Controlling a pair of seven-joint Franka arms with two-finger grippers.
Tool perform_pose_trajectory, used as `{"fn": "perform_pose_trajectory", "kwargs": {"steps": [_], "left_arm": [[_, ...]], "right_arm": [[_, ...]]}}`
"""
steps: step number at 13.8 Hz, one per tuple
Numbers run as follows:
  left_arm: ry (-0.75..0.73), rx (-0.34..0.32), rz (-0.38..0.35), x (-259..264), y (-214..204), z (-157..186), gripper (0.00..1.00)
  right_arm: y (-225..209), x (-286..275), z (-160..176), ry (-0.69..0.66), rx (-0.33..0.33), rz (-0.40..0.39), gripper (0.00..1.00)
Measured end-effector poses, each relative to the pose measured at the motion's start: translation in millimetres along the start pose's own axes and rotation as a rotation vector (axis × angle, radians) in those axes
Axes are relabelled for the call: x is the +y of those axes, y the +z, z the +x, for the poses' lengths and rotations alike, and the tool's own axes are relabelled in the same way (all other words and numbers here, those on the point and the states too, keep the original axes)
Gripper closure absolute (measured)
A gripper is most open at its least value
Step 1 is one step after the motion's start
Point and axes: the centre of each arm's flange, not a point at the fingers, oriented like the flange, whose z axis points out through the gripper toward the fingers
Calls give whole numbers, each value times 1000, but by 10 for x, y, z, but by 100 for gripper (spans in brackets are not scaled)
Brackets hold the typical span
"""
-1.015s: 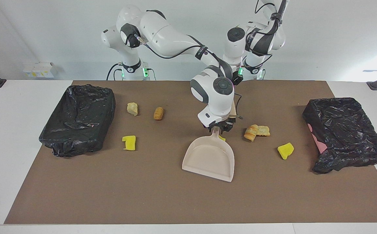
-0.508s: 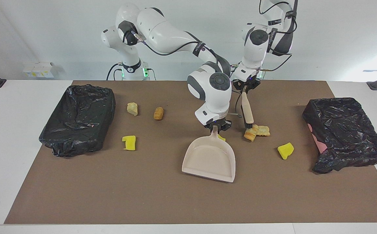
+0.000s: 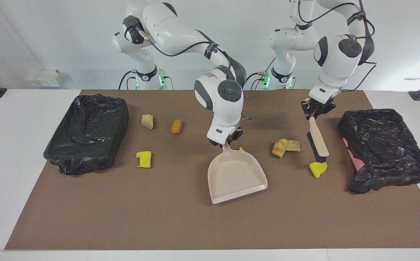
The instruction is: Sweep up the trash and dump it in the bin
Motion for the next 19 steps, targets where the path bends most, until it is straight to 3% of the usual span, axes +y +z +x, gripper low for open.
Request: {"fn": "perform_pose_trajectory", "kwargs": {"steps": [3,8,12,14,19], "left_arm": [[12,-1,1,-492,196,389,74],[58,-34,-5,-962,525,610,74],[194,-85,-20,-786,606,569,74],[225,-125,-28,-589,662,501,74],[99,-166,-17,-217,745,175,74]], "right_arm": [[-244,526,62,-141,27,-11,68],[-396,1253,-53,-501,-32,-16,68],[-63,1503,-189,-828,-54,-24,68],[85,1634,-300,-996,-62,-66,68],[231,1548,-425,-1141,-110,-127,68]]}}
